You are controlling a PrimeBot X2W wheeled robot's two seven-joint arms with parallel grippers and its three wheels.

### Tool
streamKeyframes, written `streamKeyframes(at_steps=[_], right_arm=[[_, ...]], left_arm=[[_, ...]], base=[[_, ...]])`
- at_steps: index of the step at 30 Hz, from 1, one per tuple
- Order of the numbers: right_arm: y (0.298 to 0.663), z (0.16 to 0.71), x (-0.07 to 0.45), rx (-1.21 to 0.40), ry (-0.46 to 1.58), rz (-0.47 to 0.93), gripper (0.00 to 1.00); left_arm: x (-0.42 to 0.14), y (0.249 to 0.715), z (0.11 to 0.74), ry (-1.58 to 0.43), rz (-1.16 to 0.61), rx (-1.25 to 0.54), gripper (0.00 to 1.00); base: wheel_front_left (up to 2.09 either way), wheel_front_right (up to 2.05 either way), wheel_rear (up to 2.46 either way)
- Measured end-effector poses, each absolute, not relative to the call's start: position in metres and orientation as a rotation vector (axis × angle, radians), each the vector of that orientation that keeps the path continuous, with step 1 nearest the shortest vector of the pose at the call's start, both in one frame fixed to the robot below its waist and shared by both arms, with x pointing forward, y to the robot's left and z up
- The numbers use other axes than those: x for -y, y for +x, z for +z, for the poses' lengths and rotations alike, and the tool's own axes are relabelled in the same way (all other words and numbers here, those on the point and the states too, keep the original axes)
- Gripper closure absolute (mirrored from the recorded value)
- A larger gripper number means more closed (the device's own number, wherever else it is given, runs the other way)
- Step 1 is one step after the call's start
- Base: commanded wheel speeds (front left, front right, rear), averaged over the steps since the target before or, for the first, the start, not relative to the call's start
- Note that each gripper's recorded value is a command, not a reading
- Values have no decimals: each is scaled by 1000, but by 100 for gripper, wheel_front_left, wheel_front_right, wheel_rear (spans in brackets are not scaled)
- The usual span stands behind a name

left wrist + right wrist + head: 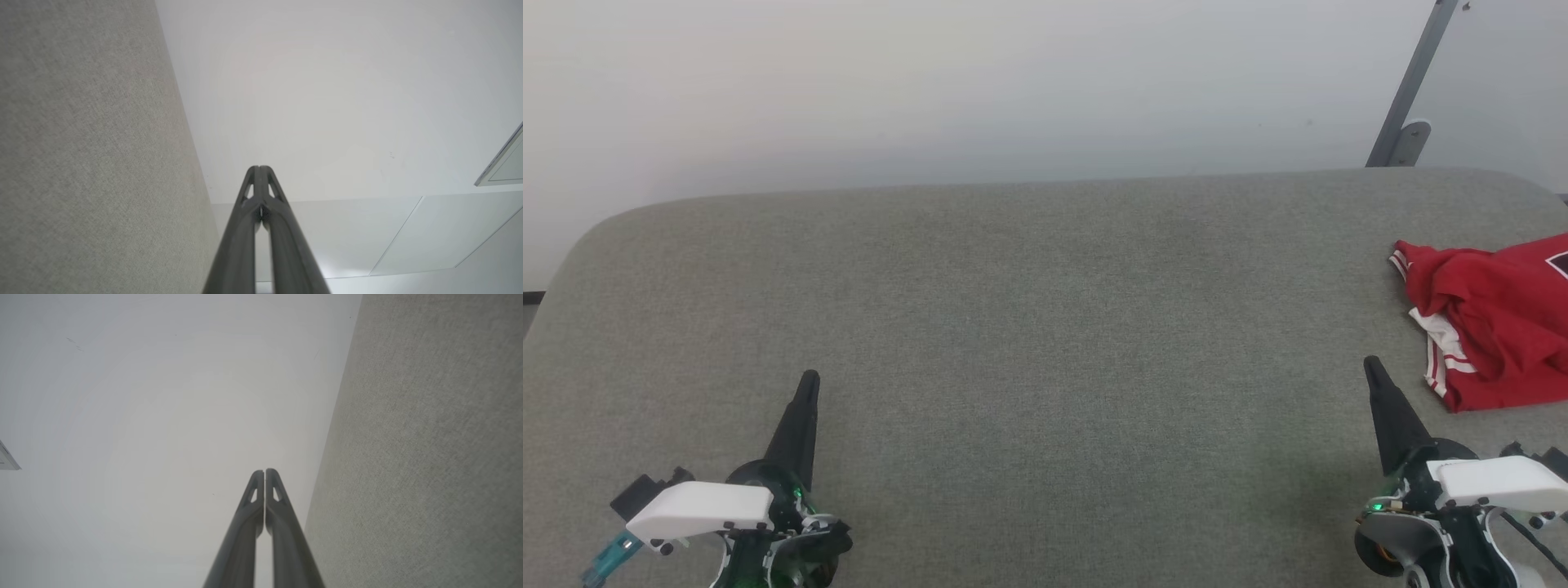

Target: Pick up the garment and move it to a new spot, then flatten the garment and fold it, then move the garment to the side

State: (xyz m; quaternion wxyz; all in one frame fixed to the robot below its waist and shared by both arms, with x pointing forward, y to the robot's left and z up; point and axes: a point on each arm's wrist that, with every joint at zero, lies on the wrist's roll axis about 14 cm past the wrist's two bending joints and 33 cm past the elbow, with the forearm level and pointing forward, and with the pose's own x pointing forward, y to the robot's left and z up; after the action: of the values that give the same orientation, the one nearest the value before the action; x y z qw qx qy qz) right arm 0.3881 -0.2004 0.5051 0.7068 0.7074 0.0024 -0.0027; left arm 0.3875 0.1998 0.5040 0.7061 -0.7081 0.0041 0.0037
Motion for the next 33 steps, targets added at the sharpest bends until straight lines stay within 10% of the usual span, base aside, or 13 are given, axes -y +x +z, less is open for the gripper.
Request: streamKeyframes(at_steps=[33], right_arm=[[388,505,200,-5,1572,-6,100]], left_arm=[[-200,388,504,-1574,8,-9,100]], base=[[0,0,0]])
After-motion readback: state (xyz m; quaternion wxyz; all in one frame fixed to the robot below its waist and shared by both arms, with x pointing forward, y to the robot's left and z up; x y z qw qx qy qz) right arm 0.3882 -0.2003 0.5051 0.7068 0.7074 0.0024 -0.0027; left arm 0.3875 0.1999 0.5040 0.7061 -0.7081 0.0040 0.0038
